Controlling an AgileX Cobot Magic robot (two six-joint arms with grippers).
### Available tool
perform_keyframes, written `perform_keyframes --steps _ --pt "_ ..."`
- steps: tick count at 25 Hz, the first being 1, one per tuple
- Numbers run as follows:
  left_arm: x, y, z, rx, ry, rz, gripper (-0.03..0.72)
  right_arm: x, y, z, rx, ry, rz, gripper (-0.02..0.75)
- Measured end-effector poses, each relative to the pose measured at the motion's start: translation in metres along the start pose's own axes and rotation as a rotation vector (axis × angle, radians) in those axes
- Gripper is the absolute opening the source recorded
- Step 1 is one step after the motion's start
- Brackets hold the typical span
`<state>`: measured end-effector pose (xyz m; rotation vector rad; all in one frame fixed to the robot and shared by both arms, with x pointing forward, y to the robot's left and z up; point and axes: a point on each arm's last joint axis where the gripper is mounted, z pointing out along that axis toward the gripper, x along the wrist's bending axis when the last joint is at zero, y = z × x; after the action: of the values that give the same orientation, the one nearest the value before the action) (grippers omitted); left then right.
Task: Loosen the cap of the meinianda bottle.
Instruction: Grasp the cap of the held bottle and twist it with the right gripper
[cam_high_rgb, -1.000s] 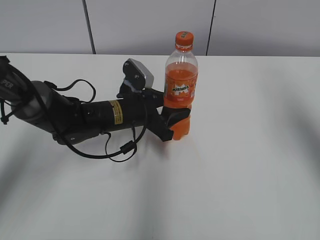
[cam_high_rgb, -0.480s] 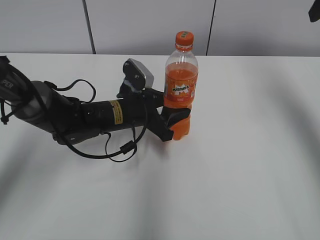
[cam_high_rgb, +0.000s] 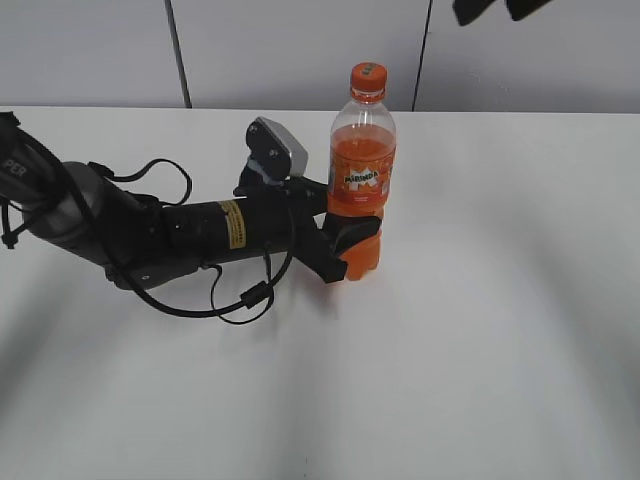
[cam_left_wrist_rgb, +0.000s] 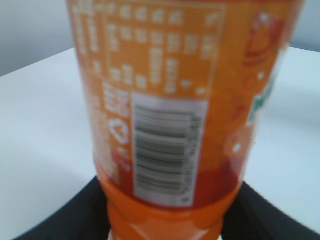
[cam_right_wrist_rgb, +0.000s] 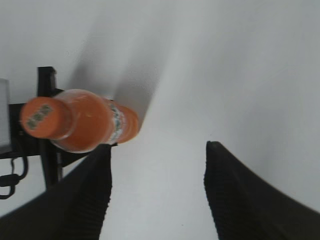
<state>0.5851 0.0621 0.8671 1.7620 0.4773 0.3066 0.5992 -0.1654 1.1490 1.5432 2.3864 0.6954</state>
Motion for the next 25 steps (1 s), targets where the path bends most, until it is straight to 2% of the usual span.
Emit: perform_keyframes --steps 4,8,16,25 --pt "0.0 0.0 0.0 0.0 0.0 0.0 0.373 0.04 0.011 0.003 -0.023 0.051 -0.083 0.44" --pt "0.0 0.0 0.0 0.0 0.0 0.0 0.373 0.064 0.014 0.013 -0.014 0.078 -0.115 0.44" --pt "0.0 0.0 0.0 0.0 0.0 0.0 0.373 0.066 0.014 0.052 0.068 0.08 -0.087 0.44" --pt "0.0 0.0 0.0 0.0 0.0 0.0 0.373 0.069 0.014 0.058 0.081 0.117 -0.077 0.44"
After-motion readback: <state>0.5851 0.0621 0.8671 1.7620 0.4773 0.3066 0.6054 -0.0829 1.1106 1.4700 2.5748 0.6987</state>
